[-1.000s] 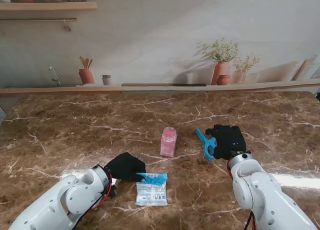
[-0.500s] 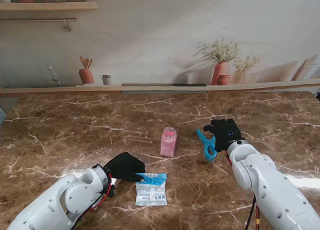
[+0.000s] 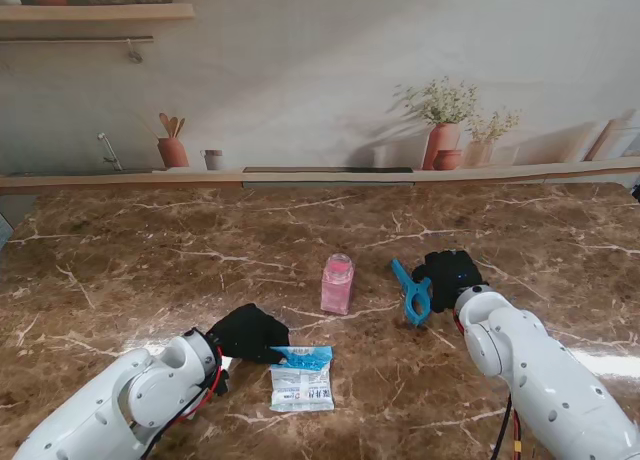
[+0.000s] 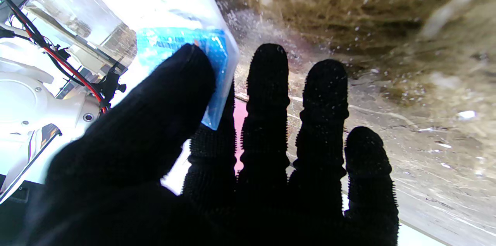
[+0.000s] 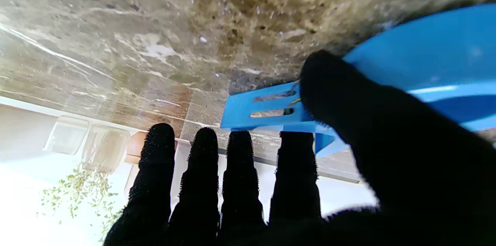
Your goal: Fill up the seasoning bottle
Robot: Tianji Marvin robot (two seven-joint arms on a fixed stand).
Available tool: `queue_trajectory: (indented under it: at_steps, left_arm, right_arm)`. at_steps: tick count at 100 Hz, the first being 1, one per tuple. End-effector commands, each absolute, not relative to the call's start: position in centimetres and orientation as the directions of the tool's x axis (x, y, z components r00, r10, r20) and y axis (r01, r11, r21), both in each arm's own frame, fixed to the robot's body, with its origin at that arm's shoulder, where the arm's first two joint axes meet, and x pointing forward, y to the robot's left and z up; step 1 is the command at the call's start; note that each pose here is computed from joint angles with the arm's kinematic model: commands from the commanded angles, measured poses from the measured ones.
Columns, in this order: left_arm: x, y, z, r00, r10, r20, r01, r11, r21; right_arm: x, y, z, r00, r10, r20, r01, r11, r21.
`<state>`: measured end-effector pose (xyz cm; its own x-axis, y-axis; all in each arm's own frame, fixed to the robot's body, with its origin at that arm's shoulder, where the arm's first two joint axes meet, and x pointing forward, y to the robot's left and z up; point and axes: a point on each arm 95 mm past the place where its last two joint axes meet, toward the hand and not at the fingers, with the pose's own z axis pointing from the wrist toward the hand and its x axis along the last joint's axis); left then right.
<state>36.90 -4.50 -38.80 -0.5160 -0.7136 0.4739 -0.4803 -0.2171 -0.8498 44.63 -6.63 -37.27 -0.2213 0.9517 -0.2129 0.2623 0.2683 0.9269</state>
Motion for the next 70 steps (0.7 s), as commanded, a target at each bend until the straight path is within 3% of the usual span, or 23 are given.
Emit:
queue_trajectory:
  at_steps: [1, 70]
  left_arm:
    - [36.6, -4.3, -39.0, -0.519, -0.715, 0.468, -0.486, -0.204, -0.850]
    - [36.3, -3.4, -37.8, -0.526, -0.711, 0.467, -0.458, -0.226, -0.860]
  right_arm:
    - [43.9, -7.2, -38.5, -0.216, 0.952, -0.219, 0.296, 0.277, 0.914]
    - [41.3, -6.2, -39.9, -0.190, 0.970, -0.153, 0.247, 0.198, 0.949]
